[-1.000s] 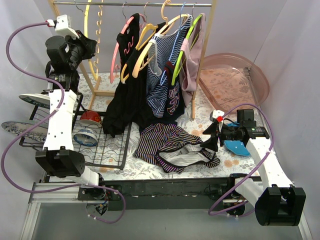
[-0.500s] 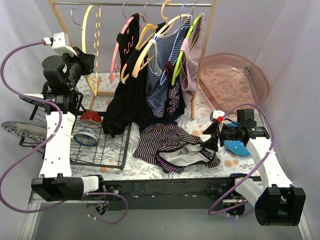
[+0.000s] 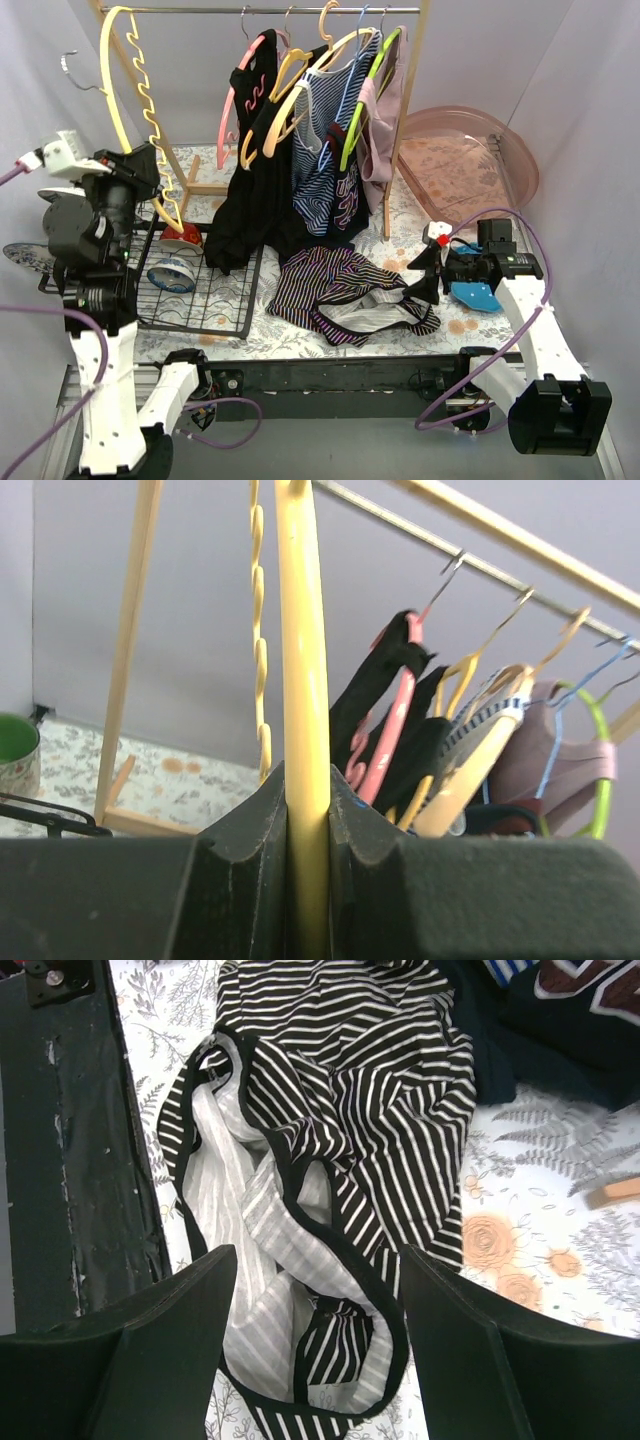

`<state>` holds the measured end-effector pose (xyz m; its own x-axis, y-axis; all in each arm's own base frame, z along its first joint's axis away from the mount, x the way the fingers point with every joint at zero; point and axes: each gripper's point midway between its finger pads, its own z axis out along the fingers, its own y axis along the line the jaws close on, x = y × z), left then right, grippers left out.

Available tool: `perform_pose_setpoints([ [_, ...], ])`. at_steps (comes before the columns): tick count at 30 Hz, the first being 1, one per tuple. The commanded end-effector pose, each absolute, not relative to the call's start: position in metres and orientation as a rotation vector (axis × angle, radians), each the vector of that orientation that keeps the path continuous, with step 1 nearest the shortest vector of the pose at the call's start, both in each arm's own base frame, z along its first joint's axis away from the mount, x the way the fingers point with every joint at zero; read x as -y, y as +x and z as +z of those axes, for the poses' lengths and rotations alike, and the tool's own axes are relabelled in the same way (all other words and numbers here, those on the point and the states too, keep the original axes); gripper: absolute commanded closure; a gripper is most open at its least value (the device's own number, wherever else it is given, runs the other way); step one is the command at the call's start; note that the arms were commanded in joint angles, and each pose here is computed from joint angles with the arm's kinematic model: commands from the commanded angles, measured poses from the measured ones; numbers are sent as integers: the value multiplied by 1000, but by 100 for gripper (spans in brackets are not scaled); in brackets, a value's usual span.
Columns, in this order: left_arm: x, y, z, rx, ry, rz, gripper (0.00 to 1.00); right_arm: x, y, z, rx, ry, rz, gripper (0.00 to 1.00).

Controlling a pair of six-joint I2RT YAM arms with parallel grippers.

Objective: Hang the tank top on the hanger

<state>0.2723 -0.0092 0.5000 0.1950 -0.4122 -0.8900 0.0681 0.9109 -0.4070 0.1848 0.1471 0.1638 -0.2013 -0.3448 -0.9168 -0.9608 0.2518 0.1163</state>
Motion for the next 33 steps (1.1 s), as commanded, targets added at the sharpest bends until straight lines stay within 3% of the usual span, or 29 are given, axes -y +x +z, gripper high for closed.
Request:
perform_pose_setpoints([
  [1,15,230,546,-1181,-285,-403,100,-145,185,210,-1596,-1263,838,25],
  [7,42,209,571,-1151,-161,-517,100,-140,179,253,-1533,-1328,721,25],
  [15,157,158,592,-1133,477,-1077,100,-133,157,344,-1374,-1444,506,22],
  [22,225,172,554,-1279,741,-1410,100,-143,134,405,-1214,-1413,490,19],
  [28,291,179,501,-1482,853,-1328,100,-153,109,434,-1133,-1385,561,19],
  [33,327,190,422,-1732,933,-1139,100,-153,119,426,-1192,-1348,614,19],
])
